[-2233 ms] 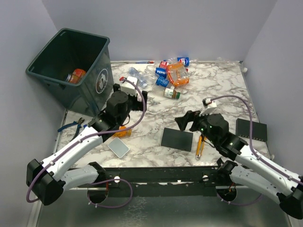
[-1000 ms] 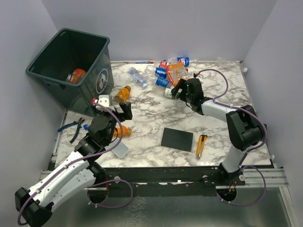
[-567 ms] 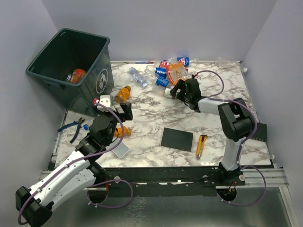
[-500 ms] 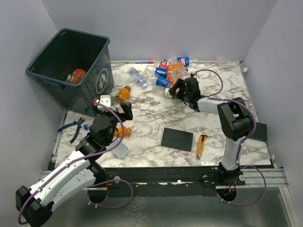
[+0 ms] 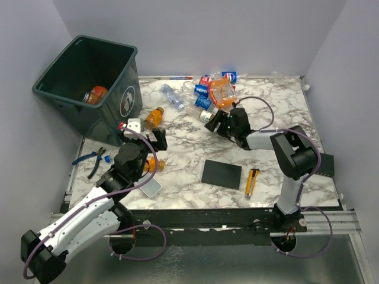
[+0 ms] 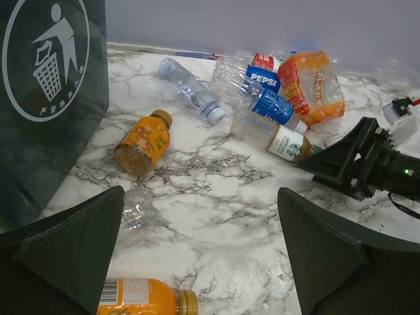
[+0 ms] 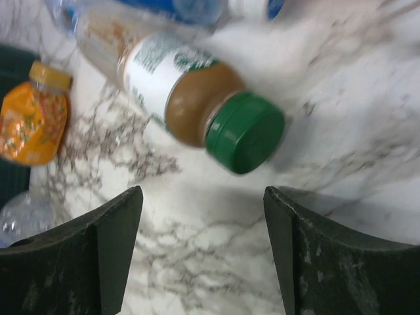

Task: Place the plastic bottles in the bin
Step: Pick up the plastic bottle at the center of the board.

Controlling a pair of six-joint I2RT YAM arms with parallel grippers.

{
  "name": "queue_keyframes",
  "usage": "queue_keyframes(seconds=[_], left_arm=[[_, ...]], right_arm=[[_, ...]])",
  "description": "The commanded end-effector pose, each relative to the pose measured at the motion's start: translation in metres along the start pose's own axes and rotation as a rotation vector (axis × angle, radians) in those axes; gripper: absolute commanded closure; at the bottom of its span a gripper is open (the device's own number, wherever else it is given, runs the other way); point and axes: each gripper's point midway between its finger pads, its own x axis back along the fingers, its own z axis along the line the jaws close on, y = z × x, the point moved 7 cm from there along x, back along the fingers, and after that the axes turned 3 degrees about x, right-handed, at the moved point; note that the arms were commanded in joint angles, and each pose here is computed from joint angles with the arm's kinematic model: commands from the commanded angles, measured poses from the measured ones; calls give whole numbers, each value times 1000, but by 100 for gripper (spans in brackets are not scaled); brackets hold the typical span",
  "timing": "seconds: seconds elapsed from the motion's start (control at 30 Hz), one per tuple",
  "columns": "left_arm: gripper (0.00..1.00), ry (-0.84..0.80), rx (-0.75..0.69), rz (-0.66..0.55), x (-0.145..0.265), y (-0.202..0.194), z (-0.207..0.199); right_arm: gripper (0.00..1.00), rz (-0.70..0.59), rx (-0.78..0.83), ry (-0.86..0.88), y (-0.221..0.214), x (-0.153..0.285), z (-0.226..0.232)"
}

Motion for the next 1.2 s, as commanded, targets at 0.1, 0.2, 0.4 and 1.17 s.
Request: queue_keyframes(seconds=[0.1, 0.2, 0.4, 1.17], left_arm=[[1, -20, 14, 6, -3, -2, -4], [1, -23, 14, 10, -3, -3, -4], [1, -12, 5, 11, -4, -4, -3], [1, -19, -1, 24, -5, -7, -4]], right_arm=[[14, -22, 158, -29, -2, 40, 10], [10, -56, 263, -99, 13, 40, 5], [4, -87, 504, -97, 43, 16, 15], [32, 227, 551, 159, -25, -18, 11]])
